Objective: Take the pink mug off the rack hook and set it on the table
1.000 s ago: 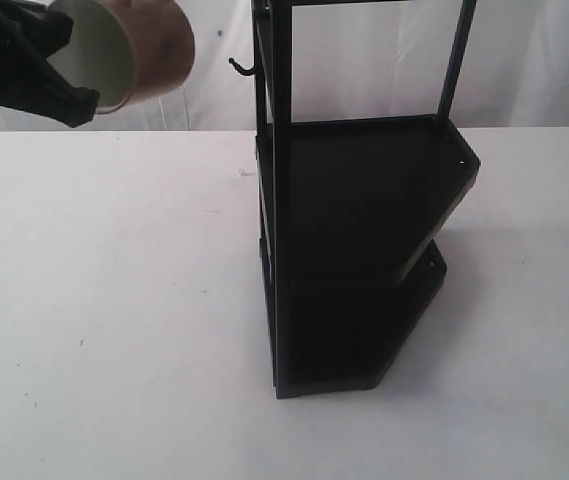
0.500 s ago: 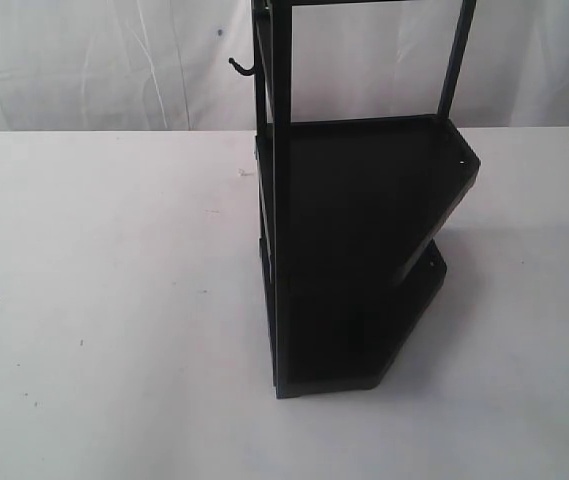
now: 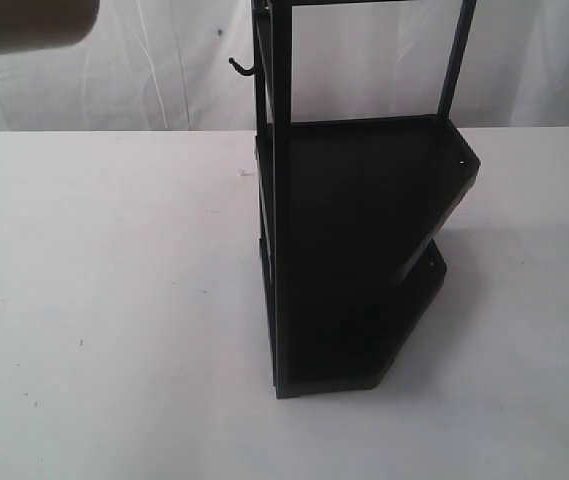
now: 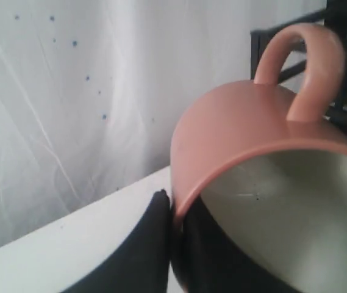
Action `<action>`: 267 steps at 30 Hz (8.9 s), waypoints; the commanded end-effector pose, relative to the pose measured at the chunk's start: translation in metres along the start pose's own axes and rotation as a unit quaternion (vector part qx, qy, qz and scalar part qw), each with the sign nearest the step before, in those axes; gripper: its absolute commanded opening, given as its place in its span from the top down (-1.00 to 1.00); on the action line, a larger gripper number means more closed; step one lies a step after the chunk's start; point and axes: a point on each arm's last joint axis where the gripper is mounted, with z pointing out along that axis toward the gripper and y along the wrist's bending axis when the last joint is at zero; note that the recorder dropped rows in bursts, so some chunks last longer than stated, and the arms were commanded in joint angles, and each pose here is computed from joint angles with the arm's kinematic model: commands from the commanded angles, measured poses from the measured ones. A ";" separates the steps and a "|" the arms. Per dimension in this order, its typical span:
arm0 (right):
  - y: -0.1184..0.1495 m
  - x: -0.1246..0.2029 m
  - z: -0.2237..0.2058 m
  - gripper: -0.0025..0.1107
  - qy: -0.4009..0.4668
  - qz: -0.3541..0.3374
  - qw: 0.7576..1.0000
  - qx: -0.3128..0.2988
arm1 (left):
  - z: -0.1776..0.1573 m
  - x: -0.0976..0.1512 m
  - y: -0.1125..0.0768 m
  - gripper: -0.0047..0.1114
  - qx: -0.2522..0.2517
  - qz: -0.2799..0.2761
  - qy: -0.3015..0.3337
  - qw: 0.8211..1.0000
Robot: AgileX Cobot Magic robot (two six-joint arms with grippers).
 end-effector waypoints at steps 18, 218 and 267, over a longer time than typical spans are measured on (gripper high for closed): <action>0.000 -0.001 0.000 0.96 -0.004 -0.002 1.000 0.003 | 0.020 0.070 -0.027 0.92 -0.085 0.154 0.398 0.900; 0.000 -0.001 0.000 0.96 -0.004 -0.002 1.000 0.003 | -0.036 0.179 0.027 0.92 -0.368 -0.239 0.343 0.830; 0.000 -0.001 0.000 0.96 -0.004 -0.002 1.000 0.003 | -0.110 0.243 -0.068 0.92 -0.305 -0.177 0.144 0.925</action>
